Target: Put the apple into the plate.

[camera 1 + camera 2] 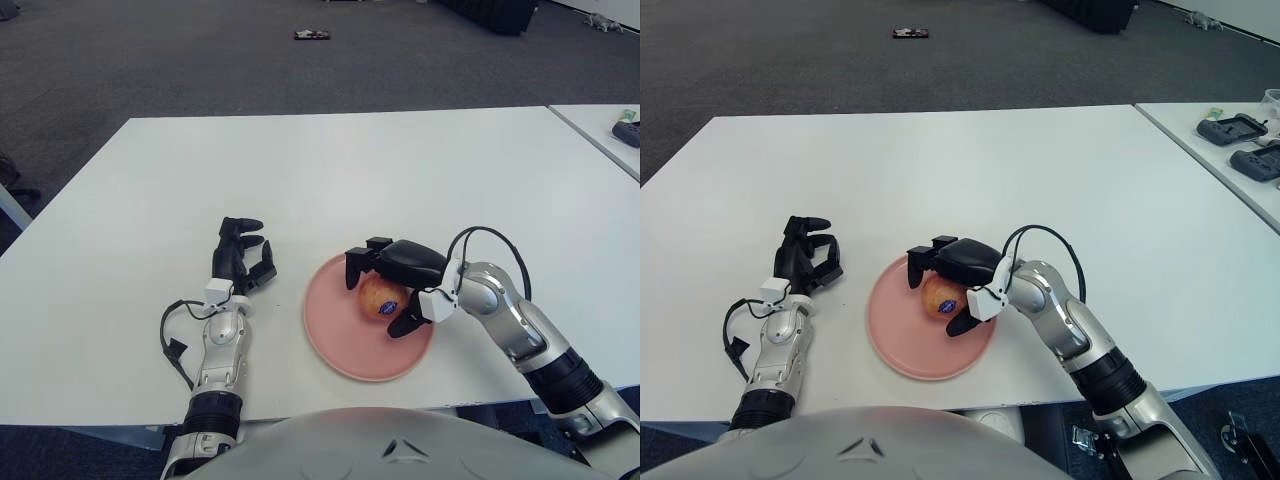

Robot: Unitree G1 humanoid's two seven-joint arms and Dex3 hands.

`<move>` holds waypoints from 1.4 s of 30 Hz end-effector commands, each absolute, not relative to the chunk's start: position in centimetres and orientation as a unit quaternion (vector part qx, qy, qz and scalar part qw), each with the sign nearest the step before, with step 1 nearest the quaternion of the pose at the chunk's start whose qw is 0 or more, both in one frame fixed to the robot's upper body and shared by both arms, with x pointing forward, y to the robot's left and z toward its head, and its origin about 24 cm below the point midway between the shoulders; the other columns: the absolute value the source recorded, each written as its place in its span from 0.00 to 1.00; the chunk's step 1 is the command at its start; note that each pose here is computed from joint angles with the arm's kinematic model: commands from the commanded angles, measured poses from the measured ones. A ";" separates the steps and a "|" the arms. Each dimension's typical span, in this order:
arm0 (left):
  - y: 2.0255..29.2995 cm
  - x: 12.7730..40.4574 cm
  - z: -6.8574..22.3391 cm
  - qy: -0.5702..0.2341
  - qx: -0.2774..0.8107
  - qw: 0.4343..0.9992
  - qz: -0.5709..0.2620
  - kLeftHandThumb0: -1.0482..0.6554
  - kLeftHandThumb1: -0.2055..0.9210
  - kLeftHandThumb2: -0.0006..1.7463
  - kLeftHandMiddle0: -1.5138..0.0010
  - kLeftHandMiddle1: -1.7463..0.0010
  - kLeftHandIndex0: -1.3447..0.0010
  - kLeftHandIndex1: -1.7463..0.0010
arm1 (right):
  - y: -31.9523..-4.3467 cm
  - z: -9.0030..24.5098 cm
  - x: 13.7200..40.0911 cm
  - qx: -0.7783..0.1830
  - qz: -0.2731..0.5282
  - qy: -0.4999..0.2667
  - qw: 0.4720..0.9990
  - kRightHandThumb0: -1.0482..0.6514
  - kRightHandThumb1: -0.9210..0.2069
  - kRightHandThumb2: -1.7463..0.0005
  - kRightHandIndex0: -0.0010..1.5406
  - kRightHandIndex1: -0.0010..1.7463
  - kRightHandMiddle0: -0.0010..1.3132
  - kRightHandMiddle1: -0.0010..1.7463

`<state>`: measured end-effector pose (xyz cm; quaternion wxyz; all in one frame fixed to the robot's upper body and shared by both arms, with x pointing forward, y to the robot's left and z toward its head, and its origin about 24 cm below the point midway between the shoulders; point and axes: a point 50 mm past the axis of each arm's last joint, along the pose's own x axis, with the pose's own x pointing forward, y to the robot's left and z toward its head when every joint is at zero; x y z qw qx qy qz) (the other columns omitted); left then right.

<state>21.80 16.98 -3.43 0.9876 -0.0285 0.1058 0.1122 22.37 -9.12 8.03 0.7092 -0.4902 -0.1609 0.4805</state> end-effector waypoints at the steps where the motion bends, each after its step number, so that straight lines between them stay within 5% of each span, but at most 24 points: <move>1: 17.1 20.4 -5.3 0.159 -0.027 0.980 0.121 0.61 0.69 0.59 0.71 0.02 0.84 0.00 | -9.2 8.6 22.7 -0.508 0.468 -0.181 0.700 0.21 0.36 0.53 0.00 0.10 0.00 0.31; 6: 17.0 20.4 -5.3 0.159 -0.028 0.979 0.123 0.61 0.68 0.59 0.70 0.03 0.84 0.00 | -9.3 8.8 22.6 -0.509 0.455 -0.195 0.705 0.15 0.24 0.63 0.00 0.01 0.00 0.11; 11: 17.0 20.4 -5.3 0.157 -0.034 0.979 0.124 0.61 0.67 0.60 0.70 0.02 0.83 0.00 | -9.3 9.0 22.5 -0.490 0.427 -0.221 0.728 0.14 0.19 0.69 0.00 0.00 0.00 0.02; 23: 17.0 20.5 -5.3 0.151 -0.034 0.981 0.115 0.61 0.67 0.61 0.71 0.00 0.83 0.00 | -9.5 9.8 22.7 -0.435 0.411 -0.240 0.764 0.02 0.02 0.86 0.00 0.00 0.00 0.00; 34: 17.0 20.4 -5.4 0.146 -0.032 0.982 0.113 0.61 0.57 0.69 0.66 0.00 0.77 0.00 | -10.1 10.7 22.3 -0.358 0.424 -0.234 0.798 0.00 0.00 0.80 0.00 0.00 0.00 0.00; 42: 17.0 20.4 -5.5 0.147 -0.032 0.982 0.111 0.61 0.63 0.64 0.70 0.00 0.80 0.00 | -10.5 11.3 22.4 -0.268 0.370 -0.273 0.846 0.00 0.00 0.78 0.00 0.00 0.00 0.00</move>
